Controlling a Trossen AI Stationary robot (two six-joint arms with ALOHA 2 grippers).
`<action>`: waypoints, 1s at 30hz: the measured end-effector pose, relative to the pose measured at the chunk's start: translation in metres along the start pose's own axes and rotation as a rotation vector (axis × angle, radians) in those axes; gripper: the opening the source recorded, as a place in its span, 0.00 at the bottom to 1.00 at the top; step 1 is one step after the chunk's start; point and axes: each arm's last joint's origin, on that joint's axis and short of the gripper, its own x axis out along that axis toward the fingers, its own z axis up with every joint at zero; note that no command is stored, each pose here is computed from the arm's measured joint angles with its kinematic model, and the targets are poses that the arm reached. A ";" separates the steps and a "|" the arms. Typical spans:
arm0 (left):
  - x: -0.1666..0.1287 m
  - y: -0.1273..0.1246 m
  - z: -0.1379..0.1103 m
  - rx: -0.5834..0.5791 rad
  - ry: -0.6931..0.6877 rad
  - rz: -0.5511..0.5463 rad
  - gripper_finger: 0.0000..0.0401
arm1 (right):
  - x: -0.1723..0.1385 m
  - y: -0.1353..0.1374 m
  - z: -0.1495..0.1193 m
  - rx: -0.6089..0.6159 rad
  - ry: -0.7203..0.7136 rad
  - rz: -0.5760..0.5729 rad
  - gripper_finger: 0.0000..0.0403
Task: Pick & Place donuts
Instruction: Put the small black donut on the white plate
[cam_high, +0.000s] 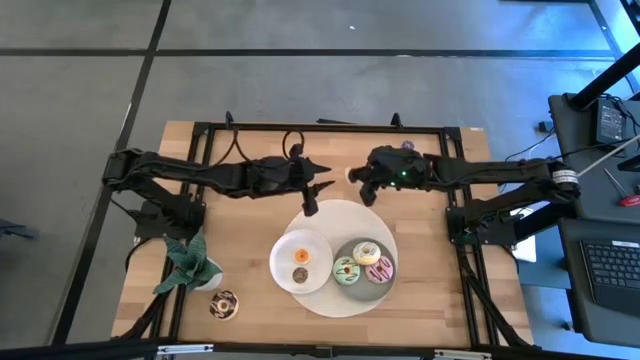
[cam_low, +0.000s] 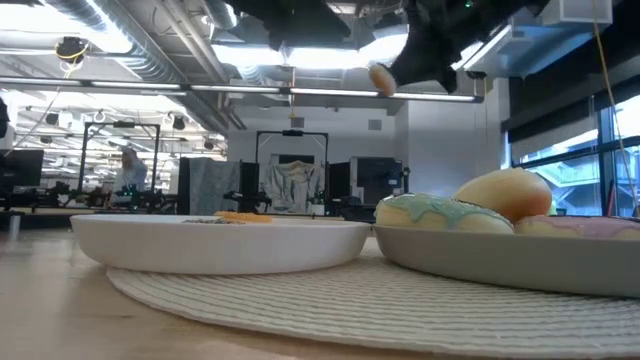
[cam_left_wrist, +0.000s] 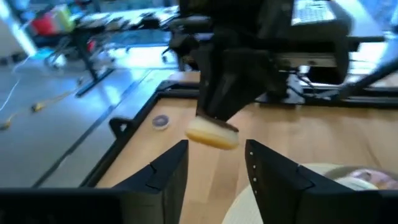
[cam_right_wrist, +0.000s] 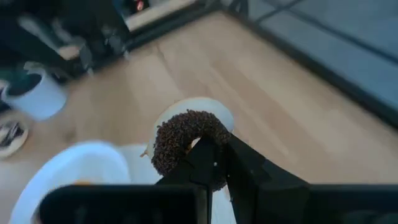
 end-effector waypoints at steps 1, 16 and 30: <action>0.001 0.000 -0.001 -0.030 -0.002 0.017 0.37 | 0.003 0.000 0.002 -0.001 -0.031 -0.022 0.09; 0.018 0.001 -0.002 -0.154 -0.105 0.291 0.25 | 0.012 0.006 0.029 -0.036 -0.380 -0.159 0.09; 0.018 0.004 0.005 -0.194 -0.185 0.300 0.23 | 0.020 0.010 0.036 -0.014 -0.489 -0.132 0.09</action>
